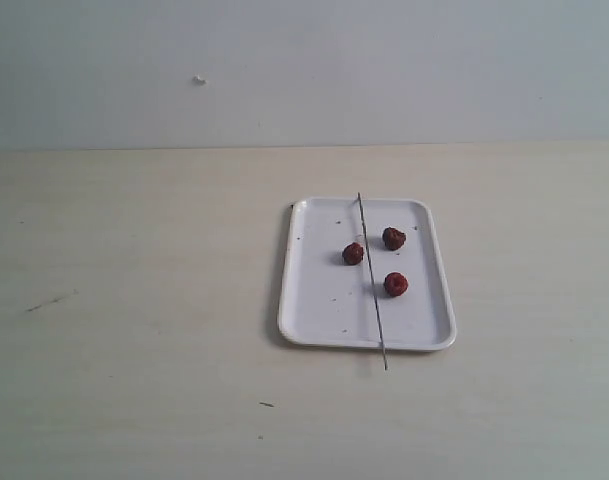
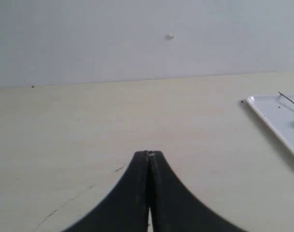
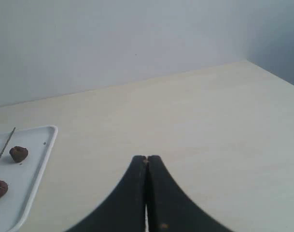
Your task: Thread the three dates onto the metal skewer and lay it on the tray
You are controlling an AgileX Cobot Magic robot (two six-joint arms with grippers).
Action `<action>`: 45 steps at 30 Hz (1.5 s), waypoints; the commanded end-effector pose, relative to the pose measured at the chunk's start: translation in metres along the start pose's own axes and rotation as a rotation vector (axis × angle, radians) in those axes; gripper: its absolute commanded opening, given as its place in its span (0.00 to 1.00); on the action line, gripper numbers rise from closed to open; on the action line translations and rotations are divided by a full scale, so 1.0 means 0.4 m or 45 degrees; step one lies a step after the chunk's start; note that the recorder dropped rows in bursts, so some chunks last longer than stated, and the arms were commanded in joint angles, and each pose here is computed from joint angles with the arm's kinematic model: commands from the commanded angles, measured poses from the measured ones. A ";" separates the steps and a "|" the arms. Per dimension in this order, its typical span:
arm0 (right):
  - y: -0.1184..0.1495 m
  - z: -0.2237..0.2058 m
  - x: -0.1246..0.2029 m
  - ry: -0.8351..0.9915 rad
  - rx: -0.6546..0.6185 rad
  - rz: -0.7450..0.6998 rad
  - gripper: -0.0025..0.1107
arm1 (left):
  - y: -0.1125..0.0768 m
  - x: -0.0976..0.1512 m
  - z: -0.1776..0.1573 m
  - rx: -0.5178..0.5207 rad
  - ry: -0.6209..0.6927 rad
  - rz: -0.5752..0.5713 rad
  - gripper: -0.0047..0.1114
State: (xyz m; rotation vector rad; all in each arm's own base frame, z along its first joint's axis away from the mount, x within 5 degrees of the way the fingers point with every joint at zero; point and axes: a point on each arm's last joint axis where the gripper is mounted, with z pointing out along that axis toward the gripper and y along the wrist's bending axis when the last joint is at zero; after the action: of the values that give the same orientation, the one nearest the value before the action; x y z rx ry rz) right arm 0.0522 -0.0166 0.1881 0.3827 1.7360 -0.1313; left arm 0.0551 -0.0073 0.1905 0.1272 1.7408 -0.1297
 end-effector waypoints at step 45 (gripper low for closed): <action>-0.001 0.000 0.003 -0.004 0.007 0.001 0.02 | -0.369 -0.150 0.470 0.341 1.456 -0.079 0.04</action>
State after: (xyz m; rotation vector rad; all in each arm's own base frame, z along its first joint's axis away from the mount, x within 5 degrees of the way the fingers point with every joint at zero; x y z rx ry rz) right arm 0.0522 -0.0166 0.1881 0.3827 1.7360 -0.1313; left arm 0.2139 -0.1450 0.2413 0.2650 2.7333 -0.4166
